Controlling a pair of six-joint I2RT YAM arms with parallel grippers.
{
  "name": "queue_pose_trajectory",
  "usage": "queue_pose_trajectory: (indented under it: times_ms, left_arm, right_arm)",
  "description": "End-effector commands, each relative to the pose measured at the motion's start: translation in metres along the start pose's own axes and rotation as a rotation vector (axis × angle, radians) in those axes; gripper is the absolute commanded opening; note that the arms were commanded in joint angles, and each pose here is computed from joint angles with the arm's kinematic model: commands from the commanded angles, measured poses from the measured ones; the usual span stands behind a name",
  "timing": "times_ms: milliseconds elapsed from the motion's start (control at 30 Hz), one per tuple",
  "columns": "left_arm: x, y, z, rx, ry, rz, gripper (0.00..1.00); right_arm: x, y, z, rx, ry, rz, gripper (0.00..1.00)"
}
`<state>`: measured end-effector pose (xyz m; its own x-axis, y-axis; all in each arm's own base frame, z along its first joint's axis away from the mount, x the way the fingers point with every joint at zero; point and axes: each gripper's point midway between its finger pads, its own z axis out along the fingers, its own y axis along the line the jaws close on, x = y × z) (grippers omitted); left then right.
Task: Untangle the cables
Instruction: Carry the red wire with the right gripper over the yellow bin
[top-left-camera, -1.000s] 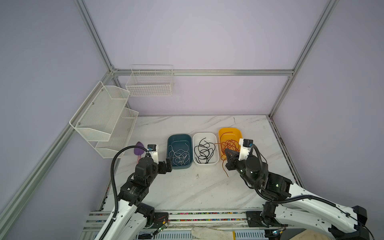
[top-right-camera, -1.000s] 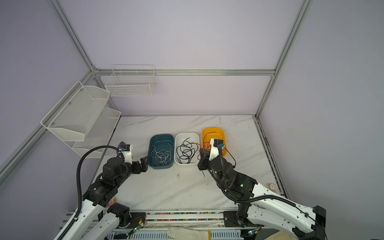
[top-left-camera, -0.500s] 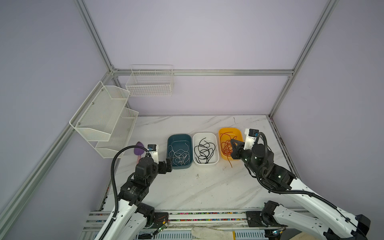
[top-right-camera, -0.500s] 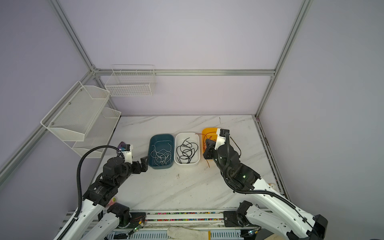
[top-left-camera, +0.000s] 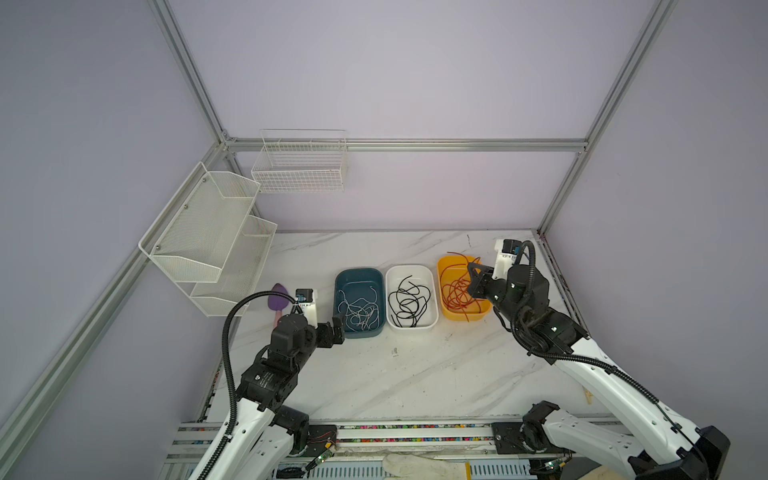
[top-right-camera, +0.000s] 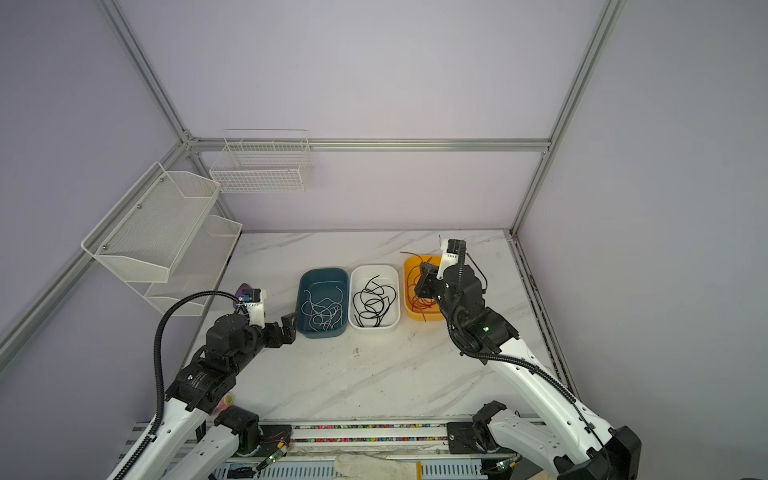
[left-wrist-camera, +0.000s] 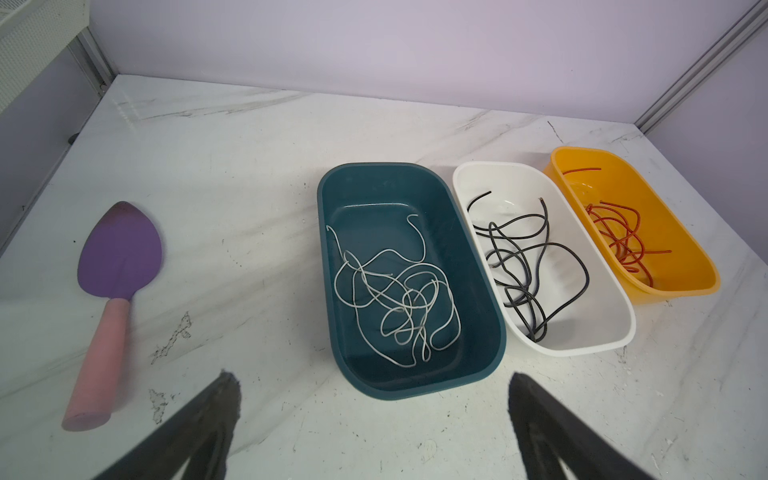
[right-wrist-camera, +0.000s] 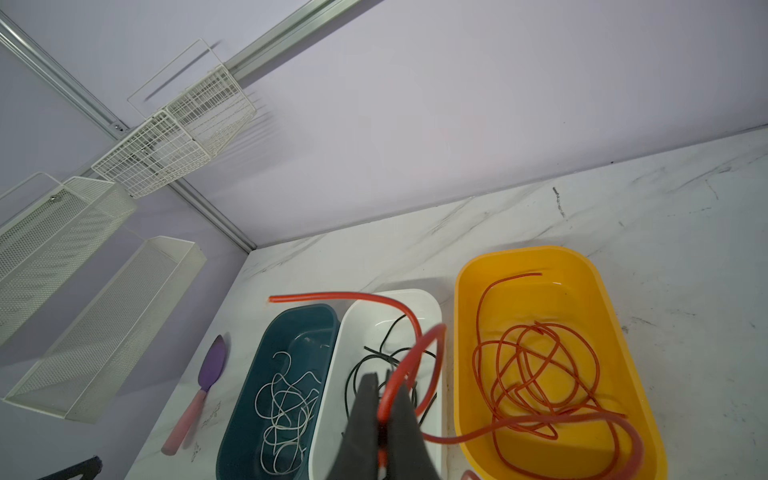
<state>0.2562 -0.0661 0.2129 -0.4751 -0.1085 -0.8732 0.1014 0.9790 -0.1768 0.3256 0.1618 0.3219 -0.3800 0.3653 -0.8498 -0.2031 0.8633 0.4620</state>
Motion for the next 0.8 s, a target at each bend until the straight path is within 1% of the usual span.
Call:
queue_pose_trajectory:
  times_ms: [0, 367, 500, 767]
  left_arm:
    - [0.008, -0.003, 0.006, 0.018, 0.001, -0.001, 1.00]
    - [0.008, -0.003, 0.006, 0.021, 0.001, 0.000, 1.00]
    - [0.009, -0.004, 0.007, 0.023, 0.006, 0.001, 1.00]
    - [0.009, -0.004, 0.006, 0.022, 0.004, 0.001, 1.00]
  right_arm:
    - [-0.017, 0.003, 0.002, -0.047, -0.018, 0.006, 0.00]
    - [-0.019, -0.026, 0.023, -0.018, -0.014, 0.066, 0.00]
    - [-0.024, -0.038, 0.029, -0.004, -0.030, 0.099, 0.00]
    - [-0.021, -0.052, 0.052, -0.026, -0.014, 0.176, 0.00]
